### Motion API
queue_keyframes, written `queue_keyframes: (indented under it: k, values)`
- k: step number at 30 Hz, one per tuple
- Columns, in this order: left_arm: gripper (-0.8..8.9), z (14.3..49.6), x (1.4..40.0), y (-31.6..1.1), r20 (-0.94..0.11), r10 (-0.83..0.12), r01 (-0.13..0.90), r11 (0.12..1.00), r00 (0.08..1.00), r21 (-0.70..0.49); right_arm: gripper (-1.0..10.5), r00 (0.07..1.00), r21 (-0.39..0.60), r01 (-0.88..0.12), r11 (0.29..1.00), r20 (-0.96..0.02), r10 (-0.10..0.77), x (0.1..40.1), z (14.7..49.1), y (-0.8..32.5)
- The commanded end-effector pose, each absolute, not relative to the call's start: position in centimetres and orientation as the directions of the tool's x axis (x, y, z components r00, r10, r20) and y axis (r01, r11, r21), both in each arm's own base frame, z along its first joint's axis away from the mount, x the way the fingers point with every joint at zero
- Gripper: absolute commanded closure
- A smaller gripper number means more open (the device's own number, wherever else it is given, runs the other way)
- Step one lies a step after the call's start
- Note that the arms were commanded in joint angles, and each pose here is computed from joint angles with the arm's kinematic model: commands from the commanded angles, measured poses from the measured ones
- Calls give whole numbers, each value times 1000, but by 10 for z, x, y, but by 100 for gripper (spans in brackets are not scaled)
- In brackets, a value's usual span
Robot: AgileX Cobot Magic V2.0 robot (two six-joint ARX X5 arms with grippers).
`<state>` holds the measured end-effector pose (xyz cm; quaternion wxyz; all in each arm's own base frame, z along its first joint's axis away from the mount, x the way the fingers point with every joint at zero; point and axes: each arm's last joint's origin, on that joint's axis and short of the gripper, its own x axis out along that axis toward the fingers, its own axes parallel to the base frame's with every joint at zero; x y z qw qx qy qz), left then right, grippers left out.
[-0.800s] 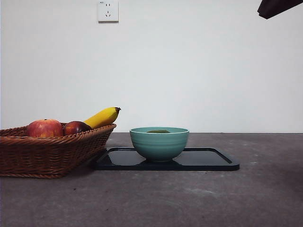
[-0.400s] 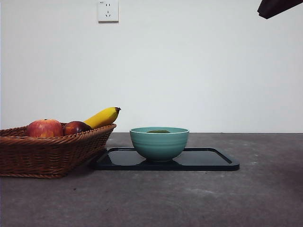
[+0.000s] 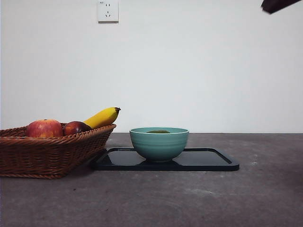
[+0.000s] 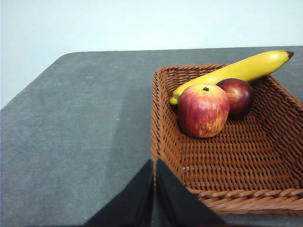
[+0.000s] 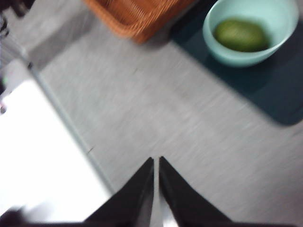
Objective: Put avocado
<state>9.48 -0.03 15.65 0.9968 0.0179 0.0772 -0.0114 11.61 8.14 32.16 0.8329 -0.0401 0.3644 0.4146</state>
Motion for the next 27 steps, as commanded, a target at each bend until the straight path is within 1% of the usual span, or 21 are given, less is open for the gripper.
queue_keyframes:
  k: [1, 3, 5, 7, 9, 11, 13, 18, 25, 27]
  values:
    - [807, 149, 96, 0, -180, -16, 22, 999, 984, 29, 936, 532, 148, -713, 685, -522, 666, 119, 329, 69]
    - [807, 149, 96, 0, -180, -16, 22, 999, 984, 28, 936, 635, 119, -667, 735, -426, 645, 117, 327, 57]
    - [807, 149, 96, 0, -179, -16, 22, 999, 984, 29, 936, 727, 86, -608, 789, -340, 597, 113, 317, 44]
    - [807, 149, 96, 0, -179, -16, 22, 999, 984, 28, 936, 794, 56, -548, 835, -281, 539, 109, 306, 35]
    - [807, 149, 96, 0, -179, -16, 22, 999, 984, 29, 936, 879, 12, -443, 897, -191, 437, 105, 282, 23]
    - [807, 149, 96, 0, -179, -16, 22, 999, 984, 28, 936, 925, -18, -368, 930, -116, 363, 101, 259, 17]
    - [807, 149, 96, 0, -179, -16, 22, 999, 984, 28, 936, 948, -35, -314, 949, -67, 311, 98, 240, 14]
    - [807, 149, 96, 0, -180, -16, 22, 999, 984, 28, 936, 964, -46, -266, 963, -7, 266, 96, 209, 11]
    - [807, 149, 96, 0, -180, -16, 22, 999, 984, 29, 936, 983, -5, -181, 983, -5, 181, 96, 181, 8]
    - [807, 149, 96, 0, -179, -16, 22, 999, 984, 29, 936, 984, -5, -179, 984, -7, 179, 96, 177, 7]
